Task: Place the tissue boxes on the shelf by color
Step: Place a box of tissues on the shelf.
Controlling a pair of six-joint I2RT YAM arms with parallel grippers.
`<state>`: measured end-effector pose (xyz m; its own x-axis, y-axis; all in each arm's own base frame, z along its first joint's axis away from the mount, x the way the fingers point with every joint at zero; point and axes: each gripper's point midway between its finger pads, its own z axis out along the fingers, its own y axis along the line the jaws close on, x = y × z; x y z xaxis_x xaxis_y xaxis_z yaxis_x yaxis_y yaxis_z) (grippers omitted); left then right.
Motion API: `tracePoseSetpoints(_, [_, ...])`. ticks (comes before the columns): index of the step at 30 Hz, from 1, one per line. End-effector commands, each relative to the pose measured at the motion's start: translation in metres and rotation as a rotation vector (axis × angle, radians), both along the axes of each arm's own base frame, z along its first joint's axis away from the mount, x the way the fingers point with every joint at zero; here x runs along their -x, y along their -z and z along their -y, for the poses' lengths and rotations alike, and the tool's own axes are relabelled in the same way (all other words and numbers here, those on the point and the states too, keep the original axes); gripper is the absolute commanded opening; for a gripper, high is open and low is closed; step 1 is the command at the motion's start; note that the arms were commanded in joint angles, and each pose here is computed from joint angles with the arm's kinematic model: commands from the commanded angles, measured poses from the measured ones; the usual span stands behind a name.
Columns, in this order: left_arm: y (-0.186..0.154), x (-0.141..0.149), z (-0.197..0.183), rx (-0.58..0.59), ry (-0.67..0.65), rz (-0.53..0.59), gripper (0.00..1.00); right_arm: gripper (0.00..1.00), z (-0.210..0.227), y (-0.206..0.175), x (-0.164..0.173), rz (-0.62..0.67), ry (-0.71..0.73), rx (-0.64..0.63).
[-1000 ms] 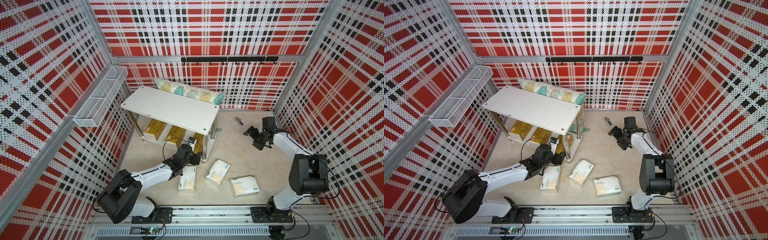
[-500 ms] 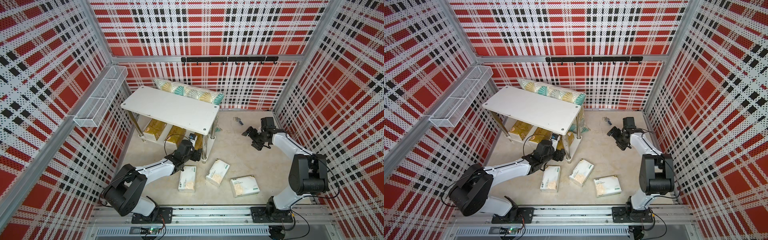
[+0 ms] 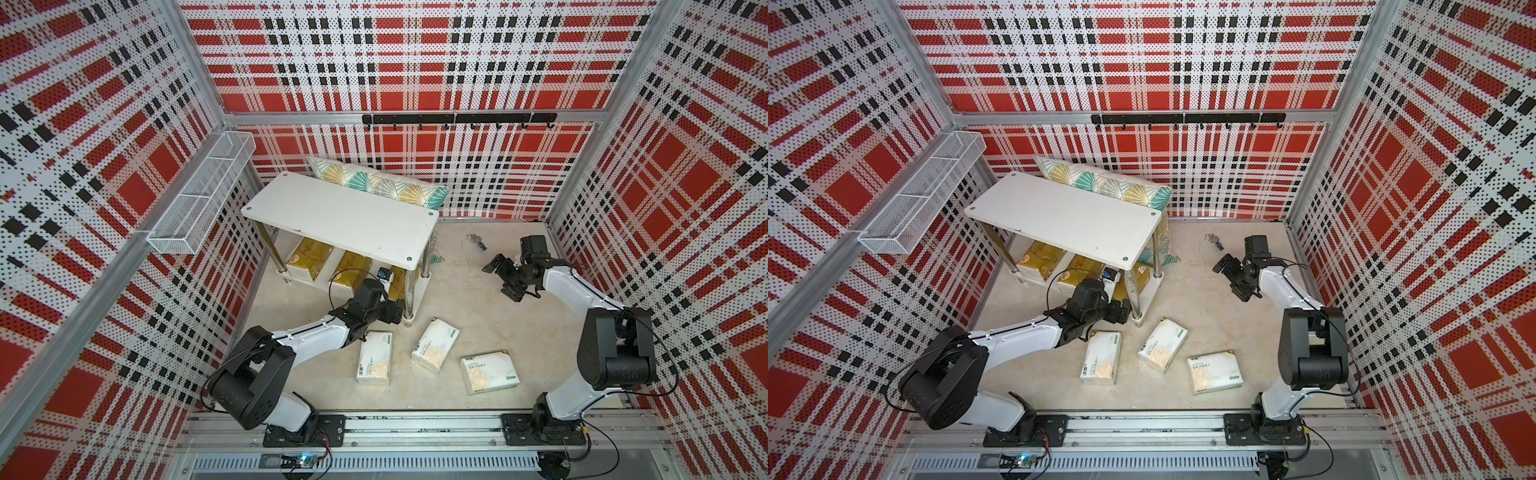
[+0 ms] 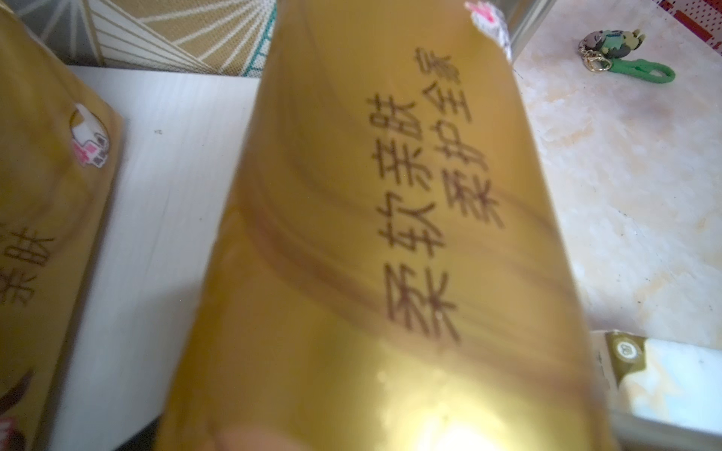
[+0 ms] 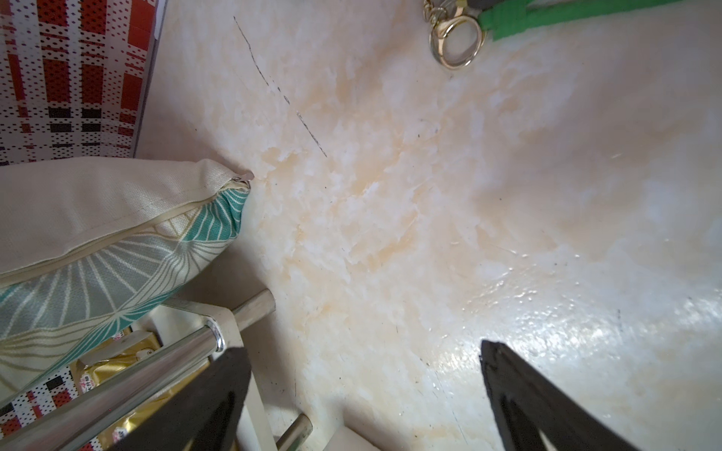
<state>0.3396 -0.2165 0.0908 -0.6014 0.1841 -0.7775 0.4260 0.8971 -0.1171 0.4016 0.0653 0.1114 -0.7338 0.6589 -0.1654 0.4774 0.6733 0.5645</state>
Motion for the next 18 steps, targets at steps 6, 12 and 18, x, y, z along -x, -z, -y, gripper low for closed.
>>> tracePoseSetpoints(6, [-0.029, -0.003, 0.005, 0.070, -0.003, 0.035, 0.96, 1.00, -0.005, 0.005, 0.001, -0.003, -0.008, -0.004])
tracePoseSetpoints(12, [-0.023, 0.000, 0.001, 0.054, -0.043, 0.046, 0.93, 1.00, -0.005, 0.006, 0.002, -0.005, -0.006, -0.009])
tracePoseSetpoints(18, [-0.022, -0.004, 0.002, 0.055, -0.061, 0.055, 0.92, 1.00, -0.006, 0.005, 0.003, -0.002, -0.011, -0.008])
